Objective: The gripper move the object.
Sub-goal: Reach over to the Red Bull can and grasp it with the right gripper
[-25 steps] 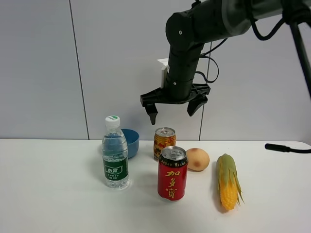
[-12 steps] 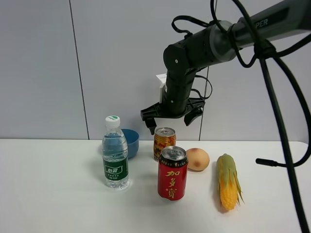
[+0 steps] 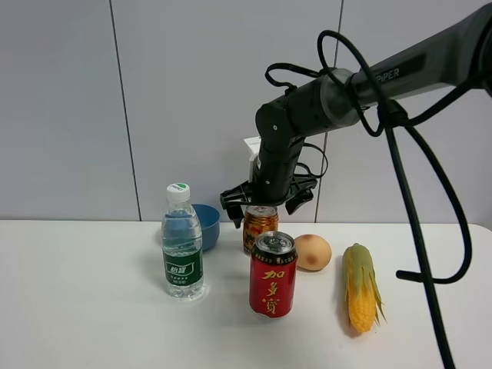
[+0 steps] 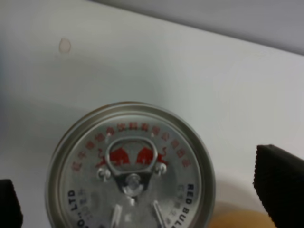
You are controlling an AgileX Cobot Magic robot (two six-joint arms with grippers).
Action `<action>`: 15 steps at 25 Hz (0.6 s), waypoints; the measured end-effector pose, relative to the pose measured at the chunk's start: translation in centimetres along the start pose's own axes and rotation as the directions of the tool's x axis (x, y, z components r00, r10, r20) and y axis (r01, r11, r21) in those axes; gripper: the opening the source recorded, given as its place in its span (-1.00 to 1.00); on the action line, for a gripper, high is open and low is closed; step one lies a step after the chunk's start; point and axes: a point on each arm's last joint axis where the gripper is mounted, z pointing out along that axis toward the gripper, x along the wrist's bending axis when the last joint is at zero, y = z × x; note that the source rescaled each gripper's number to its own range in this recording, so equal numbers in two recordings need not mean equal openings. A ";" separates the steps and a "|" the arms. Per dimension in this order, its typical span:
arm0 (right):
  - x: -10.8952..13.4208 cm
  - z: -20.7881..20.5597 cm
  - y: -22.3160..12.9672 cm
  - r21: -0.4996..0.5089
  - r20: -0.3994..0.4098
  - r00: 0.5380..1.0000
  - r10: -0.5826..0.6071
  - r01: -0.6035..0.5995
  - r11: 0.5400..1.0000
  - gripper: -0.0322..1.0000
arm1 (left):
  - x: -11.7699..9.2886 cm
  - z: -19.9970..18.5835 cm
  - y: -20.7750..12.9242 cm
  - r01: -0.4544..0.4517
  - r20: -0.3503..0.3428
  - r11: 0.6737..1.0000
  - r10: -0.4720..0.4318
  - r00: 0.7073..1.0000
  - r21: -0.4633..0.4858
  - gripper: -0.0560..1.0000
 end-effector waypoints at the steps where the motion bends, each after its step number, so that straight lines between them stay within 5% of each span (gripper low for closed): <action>1: 0.0 0.3 -0.1 0.003 -0.001 1.000 -0.001 0.001 1.000 1.00 | 0.0 0.0 0.0 0.000 0.000 1.000 0.000 1.000 0.000 1.00; 8: -0.1 0.7 0.0 -0.020 -0.011 1.000 0.002 -0.002 1.000 0.93 | 0.0 0.0 0.0 0.000 0.000 1.000 0.000 1.000 0.000 1.00; 15: -0.4 0.8 0.0 -0.020 -0.007 1.000 0.008 -0.009 1.000 -0.16 | 0.0 0.0 0.0 0.001 0.001 1.000 -0.001 1.000 0.000 1.00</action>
